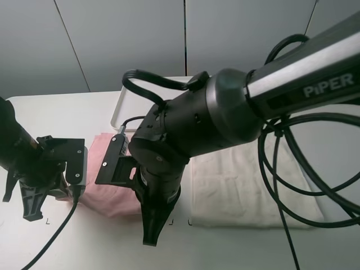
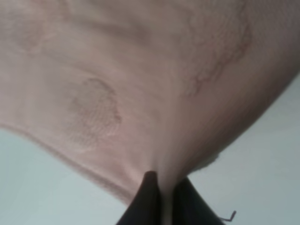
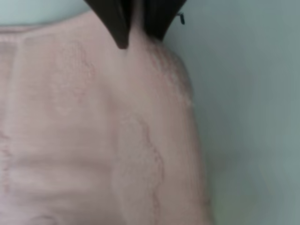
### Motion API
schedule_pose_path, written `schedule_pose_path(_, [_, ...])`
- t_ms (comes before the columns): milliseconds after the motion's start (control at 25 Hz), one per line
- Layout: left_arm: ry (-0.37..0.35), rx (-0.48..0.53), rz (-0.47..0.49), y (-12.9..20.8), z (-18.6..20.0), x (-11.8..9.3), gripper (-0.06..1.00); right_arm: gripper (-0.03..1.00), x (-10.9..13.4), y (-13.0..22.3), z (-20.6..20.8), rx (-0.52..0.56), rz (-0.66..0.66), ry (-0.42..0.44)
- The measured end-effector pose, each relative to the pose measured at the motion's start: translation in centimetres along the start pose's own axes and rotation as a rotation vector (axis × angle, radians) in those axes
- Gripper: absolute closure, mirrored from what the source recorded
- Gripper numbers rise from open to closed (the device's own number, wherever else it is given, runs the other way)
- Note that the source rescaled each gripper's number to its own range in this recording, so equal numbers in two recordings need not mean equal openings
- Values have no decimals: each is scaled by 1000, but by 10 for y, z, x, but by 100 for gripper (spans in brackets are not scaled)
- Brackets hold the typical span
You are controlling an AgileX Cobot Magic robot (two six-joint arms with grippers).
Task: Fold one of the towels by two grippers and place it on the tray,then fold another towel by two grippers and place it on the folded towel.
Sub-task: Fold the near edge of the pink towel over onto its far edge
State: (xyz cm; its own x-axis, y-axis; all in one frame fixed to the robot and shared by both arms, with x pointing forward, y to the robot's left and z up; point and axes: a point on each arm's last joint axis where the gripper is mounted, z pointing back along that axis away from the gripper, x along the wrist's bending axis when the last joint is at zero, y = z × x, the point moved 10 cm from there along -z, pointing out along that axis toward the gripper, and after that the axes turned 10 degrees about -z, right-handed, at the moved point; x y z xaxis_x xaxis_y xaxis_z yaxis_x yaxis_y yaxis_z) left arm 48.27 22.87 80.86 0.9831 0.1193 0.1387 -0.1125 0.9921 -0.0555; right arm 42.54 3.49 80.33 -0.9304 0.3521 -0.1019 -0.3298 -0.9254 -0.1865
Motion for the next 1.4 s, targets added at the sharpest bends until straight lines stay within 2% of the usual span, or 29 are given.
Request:
schedule_pose_path(120, [-40,-62,144,0,17,17,94,97,-15,-7,18,-41,-93,12])
schedule_pose_path(240, [-71,-122,246,-5,31,33,94,97,-33,-14,33,-66,-188,26])
schedule_pose_path(520, [-172,-232,404,-21,46,66,94,97,-61,-23,46,-88,-365,42])
schedule_pose_path(720, [-197,-256,514,-23,35,78,94,97,-82,-19,44,-98,-496,52])
schedule_pose_path(1000, [-259,-271,591,-21,22,96,94,97,-94,-23,32,-127,-539,63])
schedule_pose_path(1200, [-328,-299,624,-21,22,110,94,97,-112,-25,23,-160,-555,151])
schedule_pose_path(1320, [-380,-319,633,-20,27,120,88,97,-123,-27,18,-182,-554,204])
schedule_pose_path(1400, [-402,-325,635,-20,27,124,79,96,-129,-27,15,-193,-547,230])
